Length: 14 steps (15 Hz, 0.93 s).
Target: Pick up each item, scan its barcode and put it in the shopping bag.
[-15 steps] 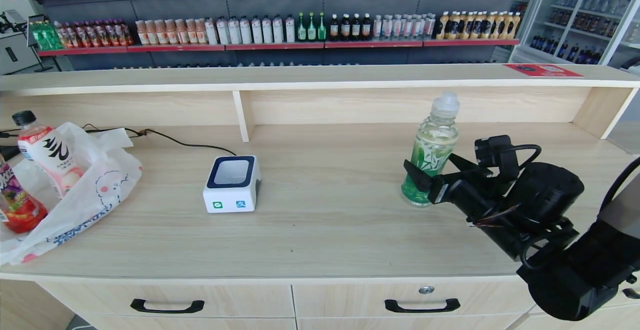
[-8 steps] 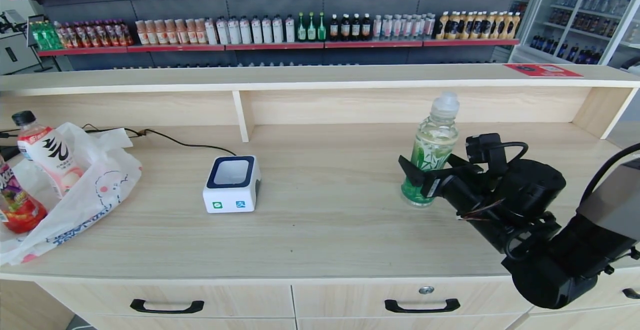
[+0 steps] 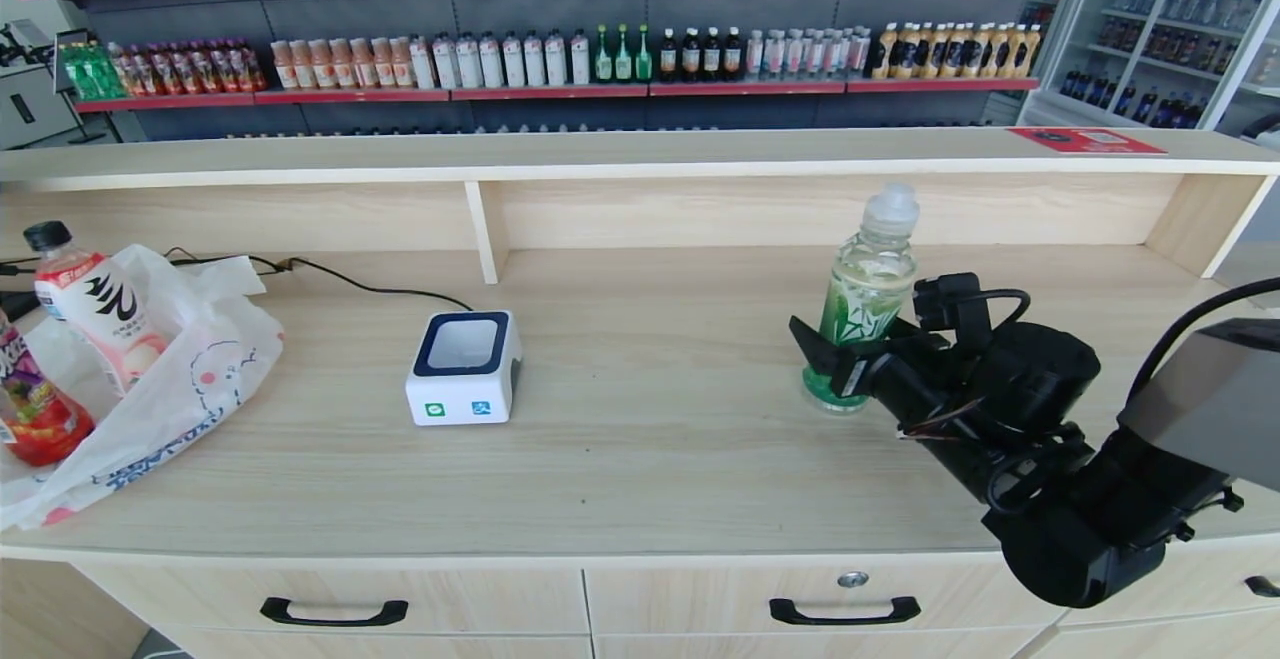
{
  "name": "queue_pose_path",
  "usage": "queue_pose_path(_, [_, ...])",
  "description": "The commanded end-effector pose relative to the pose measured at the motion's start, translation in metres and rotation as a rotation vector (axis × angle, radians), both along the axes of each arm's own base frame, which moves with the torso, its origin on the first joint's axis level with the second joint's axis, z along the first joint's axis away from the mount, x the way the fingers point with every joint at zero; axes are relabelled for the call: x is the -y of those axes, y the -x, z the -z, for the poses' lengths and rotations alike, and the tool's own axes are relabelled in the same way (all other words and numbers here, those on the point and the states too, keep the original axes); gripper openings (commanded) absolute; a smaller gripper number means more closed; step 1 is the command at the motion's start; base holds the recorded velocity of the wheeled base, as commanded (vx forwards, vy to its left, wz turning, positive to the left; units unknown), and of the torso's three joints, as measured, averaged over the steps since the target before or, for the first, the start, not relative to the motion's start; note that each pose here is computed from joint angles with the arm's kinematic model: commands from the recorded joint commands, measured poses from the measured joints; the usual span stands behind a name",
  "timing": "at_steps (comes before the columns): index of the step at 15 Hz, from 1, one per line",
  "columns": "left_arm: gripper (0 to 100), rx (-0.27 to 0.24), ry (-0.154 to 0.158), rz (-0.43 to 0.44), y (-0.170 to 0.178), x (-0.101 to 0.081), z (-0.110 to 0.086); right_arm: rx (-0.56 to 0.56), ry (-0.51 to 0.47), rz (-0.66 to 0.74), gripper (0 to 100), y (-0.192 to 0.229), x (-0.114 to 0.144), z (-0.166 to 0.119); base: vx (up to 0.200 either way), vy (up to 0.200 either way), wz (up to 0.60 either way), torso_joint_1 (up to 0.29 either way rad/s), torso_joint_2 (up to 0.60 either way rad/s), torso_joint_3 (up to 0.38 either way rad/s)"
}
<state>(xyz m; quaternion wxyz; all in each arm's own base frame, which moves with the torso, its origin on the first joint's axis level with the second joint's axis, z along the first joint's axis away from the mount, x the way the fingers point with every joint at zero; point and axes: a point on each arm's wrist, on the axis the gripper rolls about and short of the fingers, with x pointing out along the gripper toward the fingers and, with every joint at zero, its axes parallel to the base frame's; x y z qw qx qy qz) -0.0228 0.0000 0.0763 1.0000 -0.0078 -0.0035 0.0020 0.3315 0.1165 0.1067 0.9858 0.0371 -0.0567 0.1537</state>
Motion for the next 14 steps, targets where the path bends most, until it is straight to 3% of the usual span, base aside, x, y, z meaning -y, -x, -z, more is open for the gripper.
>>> queue_pose_path(1, [100, -0.001, 0.0, -0.001, 0.0, 0.0, 0.0, 0.001, 0.0, -0.001, 0, -0.001, -0.001, 0.001, 0.0, 0.0, 0.0, 0.0, 0.0, 0.0])
queue_pose_path(10, [100, -0.001, 0.0, -0.001, 0.0, 0.0, 0.0, 0.039, -0.027, 0.002, 0, -0.005, 0.0, -0.01, 0.0, 0.0, 0.0, 0.0, 0.0, 0.0])
queue_pose_path(14, [100, 0.001, 0.0, -0.001, 0.0, 0.0, 0.0, 0.08, -0.049, 0.001, 0, 0.003, 0.002, -0.027, 0.0, 0.0, 0.0, 0.0, 0.0, 0.0])
